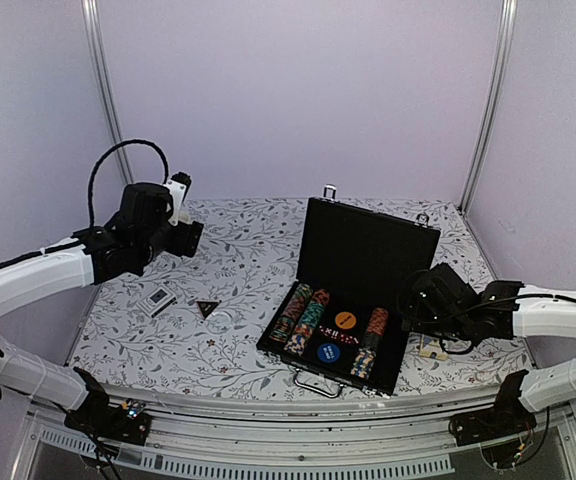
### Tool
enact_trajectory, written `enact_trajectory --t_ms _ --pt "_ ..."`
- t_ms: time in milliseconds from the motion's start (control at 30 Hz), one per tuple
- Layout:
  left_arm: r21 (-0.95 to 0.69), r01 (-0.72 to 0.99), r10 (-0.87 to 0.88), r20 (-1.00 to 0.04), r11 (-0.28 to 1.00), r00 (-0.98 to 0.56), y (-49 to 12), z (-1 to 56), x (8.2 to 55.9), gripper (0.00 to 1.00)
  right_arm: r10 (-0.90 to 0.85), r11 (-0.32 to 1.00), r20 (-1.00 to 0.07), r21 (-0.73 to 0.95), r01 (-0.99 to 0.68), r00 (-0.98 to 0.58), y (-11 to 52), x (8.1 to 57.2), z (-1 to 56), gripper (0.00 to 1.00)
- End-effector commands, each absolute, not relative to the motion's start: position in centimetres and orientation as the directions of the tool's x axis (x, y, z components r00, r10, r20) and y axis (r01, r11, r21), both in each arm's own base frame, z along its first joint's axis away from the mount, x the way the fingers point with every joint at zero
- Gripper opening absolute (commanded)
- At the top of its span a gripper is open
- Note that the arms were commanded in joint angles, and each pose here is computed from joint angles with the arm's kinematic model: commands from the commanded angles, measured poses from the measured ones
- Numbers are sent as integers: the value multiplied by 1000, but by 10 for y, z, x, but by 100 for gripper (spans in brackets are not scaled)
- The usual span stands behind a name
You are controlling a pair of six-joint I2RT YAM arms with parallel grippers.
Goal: Pack up texas hold em set
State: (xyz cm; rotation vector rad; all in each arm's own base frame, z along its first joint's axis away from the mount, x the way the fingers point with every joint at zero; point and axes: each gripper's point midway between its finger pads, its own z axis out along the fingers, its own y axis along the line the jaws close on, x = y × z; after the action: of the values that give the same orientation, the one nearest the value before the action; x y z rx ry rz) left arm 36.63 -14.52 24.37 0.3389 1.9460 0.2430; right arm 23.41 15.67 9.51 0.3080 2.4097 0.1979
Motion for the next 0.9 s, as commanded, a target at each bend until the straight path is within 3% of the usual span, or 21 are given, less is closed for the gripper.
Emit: enact_trajectory --t_ms 0,200,500,867 --pt "349 132 373 -853 928 -365 -152 238 366 94 354 935 -533 209 286 -768 116 226 72 85" --pt "350 131 373 -857 928 -355 -153 241 363 94 425 905 -478 229 358 -769 92 223 56 91" --pt "349 132 373 -864 928 -339 -154 248 360 94 361 932 -399 175 317 -843 98 218 32 93" --pt "353 142 380 -862 925 -335 -157 248 359 94 281 959 -355 61 277 -892 98 219 21 85"
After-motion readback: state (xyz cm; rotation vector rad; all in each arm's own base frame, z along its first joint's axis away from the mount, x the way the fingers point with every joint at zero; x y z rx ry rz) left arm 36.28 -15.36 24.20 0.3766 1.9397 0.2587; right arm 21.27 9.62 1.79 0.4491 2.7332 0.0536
